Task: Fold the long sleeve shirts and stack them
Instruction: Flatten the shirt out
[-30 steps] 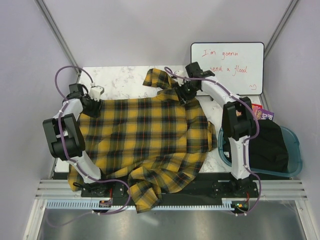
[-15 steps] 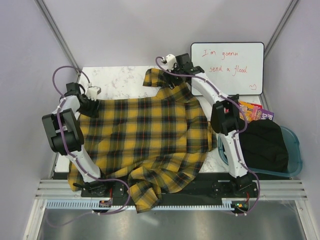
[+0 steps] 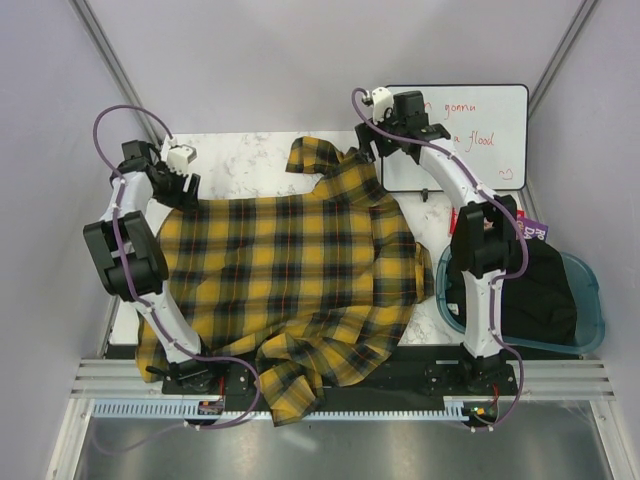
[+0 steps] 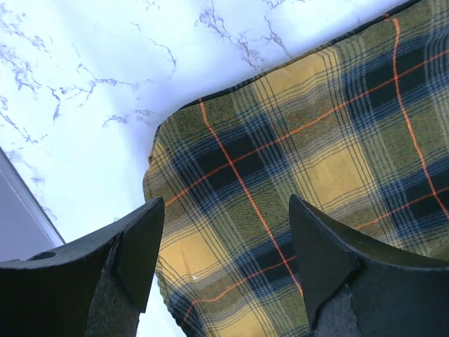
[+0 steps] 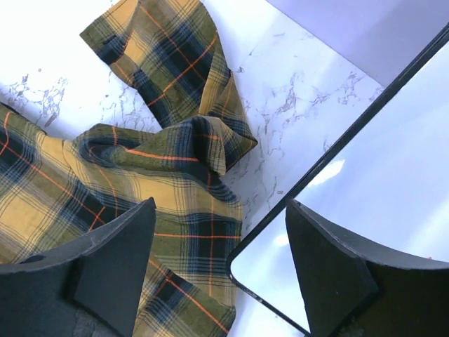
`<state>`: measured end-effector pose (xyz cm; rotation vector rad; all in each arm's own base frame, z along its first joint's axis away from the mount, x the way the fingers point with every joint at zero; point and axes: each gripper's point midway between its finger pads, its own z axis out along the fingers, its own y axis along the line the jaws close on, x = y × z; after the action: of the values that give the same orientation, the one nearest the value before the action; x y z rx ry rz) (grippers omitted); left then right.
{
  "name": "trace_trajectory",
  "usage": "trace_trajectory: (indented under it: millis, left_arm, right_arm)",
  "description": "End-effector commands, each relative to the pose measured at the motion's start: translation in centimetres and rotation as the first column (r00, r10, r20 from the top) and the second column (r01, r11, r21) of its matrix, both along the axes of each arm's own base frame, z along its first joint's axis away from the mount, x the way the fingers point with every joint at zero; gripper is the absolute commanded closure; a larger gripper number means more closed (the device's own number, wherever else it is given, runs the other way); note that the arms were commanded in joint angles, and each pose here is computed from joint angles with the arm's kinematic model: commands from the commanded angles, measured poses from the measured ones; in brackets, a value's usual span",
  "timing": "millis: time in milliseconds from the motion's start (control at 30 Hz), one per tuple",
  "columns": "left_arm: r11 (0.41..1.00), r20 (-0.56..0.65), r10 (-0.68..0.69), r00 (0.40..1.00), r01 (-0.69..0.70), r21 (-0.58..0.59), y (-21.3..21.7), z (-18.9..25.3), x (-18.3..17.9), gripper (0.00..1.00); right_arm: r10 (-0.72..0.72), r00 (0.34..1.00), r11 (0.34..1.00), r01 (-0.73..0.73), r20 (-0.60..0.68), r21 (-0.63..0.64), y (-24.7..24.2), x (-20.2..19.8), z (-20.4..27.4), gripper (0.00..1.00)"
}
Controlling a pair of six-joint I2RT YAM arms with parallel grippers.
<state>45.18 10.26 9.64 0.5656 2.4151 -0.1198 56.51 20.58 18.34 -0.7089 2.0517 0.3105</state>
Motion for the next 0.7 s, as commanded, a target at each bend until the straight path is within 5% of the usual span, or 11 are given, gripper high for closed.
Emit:
trace_trajectory:
  millis: [0,333,433,600,667]
  left_arm:
    - [0.998,0.002,-0.068,0.998,0.068,0.015,0.4,0.2,1.2,0.21]
    - [0.996,-0.006,-0.071,0.997,0.071,0.052,1.8,-0.3,3.4,0.24]
    - [0.993,-0.001,-0.085,0.996,0.085,0.076,2.4,-0.7,4.3,0.27]
    - [0.957,0.059,-0.286,0.957,0.282,0.066,1.0,-1.4,5.0,0.29]
    - [0.934,0.077,-0.354,0.932,0.348,0.078,0.6,-1.7,5.3,0.3]
  right_arm:
    - [0.092,0.996,0.995,-0.091,-0.024,0.041,2.0,0.4,-1.0,0.19]
    - [0.157,0.985,0.987,-0.154,-0.065,0.05,3.2,0.7,-3.4,0.27]
    - [0.167,0.983,0.985,-0.164,-0.073,0.057,3.4,0.8,-3.9,0.44]
    - [0.203,0.978,0.975,-0.198,-0.052,0.1,4.3,0.6,-2.2,0.99]
    - [0.198,0.979,0.975,-0.193,-0.038,0.112,4.4,0.8,-1.5,1.0]
